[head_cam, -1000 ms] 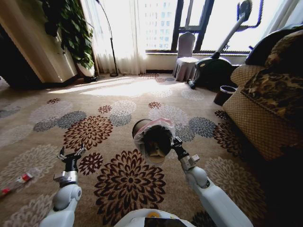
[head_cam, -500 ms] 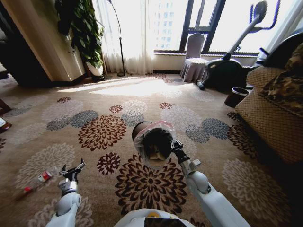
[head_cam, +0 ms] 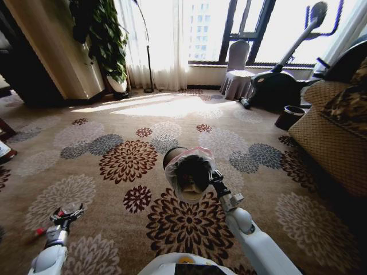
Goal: Pick up the trash from the ground and place it into the trash bin.
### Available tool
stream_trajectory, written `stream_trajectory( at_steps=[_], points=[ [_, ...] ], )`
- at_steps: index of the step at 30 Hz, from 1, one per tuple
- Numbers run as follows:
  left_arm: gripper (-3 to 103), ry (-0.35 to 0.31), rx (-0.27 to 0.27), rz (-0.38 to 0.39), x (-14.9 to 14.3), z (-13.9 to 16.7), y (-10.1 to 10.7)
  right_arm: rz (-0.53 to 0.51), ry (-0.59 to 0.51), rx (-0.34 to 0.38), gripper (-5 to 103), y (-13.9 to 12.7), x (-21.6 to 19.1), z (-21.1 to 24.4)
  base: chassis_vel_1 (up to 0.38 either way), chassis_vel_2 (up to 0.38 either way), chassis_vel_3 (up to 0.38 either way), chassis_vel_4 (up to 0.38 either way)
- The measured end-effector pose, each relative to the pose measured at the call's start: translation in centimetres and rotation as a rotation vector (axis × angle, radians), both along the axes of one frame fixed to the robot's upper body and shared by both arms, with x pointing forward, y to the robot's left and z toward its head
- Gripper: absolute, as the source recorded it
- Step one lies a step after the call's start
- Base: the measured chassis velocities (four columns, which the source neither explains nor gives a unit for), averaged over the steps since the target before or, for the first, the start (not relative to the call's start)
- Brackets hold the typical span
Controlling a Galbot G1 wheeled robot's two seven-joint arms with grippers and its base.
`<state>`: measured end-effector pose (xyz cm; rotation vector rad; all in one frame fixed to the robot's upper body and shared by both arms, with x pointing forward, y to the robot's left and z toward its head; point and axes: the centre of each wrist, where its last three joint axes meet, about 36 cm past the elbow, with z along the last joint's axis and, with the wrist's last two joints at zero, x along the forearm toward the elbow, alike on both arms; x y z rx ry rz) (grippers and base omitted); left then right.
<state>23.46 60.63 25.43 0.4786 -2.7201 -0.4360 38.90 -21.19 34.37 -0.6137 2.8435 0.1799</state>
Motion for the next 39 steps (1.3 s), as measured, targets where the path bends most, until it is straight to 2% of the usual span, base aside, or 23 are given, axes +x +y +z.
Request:
stream_trajectory(
  at_steps=[1, 2, 4, 6, 8, 10, 12, 13, 16, 17, 18, 19, 22, 25, 28, 33, 39],
  points=[
    [100, 0.016, 0.002, -0.040, -0.2, 0.7, 1.2, -0.001, -0.002, 0.004, 0, 0.0, 0.0, 0.0, 0.104, 0.094, -0.085, -0.104],
    [100, 0.016, 0.002, -0.040, -0.2, 0.7, 1.2, -0.001, -0.002, 0.004, 0, 0.0, 0.0, 0.0, 0.104, 0.094, -0.085, -0.104],
    [100, 0.045, -0.013, -0.108, -0.5, 1.8, 2.9, -0.004, -0.004, 0.013, 0, 0.2, 0.0, -0.1, 0.137, 0.121, -0.130, -0.116],
    [100, 0.058, -0.020, -0.136, -0.5, 2.1, 3.5, -0.005, -0.003, 0.018, 0, 0.3, 0.0, -0.1, 0.147, 0.139, -0.150, -0.161],
    [100, 0.118, -0.039, -0.226, -0.3, 3.3, 5.7, -0.006, -0.002, 0.025, 0, 0.5, -0.1, -0.2, 0.171, 0.187, -0.183, -0.202],
    [100, 0.137, -0.040, -0.248, -0.2, 3.7, 6.1, -0.007, -0.003, 0.025, 0, 0.5, -0.1, -0.2, 0.203, 0.196, -0.207, -0.210],
    [100, 0.204, -0.039, -0.326, 0.3, 4.8, 7.8, -0.009, -0.004, 0.030, 0, 0.8, -0.1, -0.3, 0.236, 0.257, -0.259, -0.253],
    [100, 0.204, -0.039, -0.326, 0.3, 4.8, 7.8, -0.009, -0.004, 0.030, 0, 0.8, -0.1, -0.3, 0.236, 0.257, -0.288, -0.271],
    [100, 0.275, -0.112, -0.406, 0.6, 5.7, 9.1, -0.013, -0.014, 0.047, 0, 1.0, -0.5, -0.1, 0.292, 0.286, -0.292, -0.292],
    [100, 0.275, -0.112, -0.406, 0.6, 5.7, 9.1, -0.013, -0.014, 0.047, 0, 1.0, -0.5, -0.1, 0.292, 0.284, -0.298, -0.295],
    [100, 0.316, -0.142, -0.437, 0.6, 5.7, 9.5, -0.017, -0.014, 0.053, 0, 1.1, -0.7, -0.1, 0.346, 0.338, -0.298, -0.317],
    [100, 0.316, -0.142, -0.437, 0.6, 5.7, 9.5, -0.017, -0.014, 0.053, 0, 1.1, -0.7, -0.1, 0.346, 0.338, -0.298, -0.317],
    [100, 0.405, -0.191, -0.497, 0.7, 5.4, 10.5, -0.019, -0.009, 0.054, 0, 1.2, -1.4, -0.3, 0.327, 0.319, -0.331, -0.311],
    [103, 0.427, -0.210, -0.511, 0.8, 5.3, 10.7, -0.020, -0.012, 0.058, 0, 1.3, -1.8, -0.2, 0.239, 0.258, -0.270, -0.244],
    [99, 0.453, -0.256, -0.539, 0.9, 4.4, 10.5, -0.036, -0.018, 0.062, 0, 1.0, -2.2, -0.4, 0.104, 0.129, -0.107, -0.120],
    [99, 0.465, -0.277, -0.546, 1.0, 3.4, 10.0, -0.048, -0.013, 0.055, 0, 0.7, -2.6, -0.6, -0.022, -0.011, 0.009, 0.024],
    [99, 0.479, -0.311, -0.549, 1.2, 0.8, 8.4, -0.046, -0.025, 0.052, 0, 0.6, -2.8, -0.1, -0.038, -0.033, 0.018, 0.017]
  ],
)
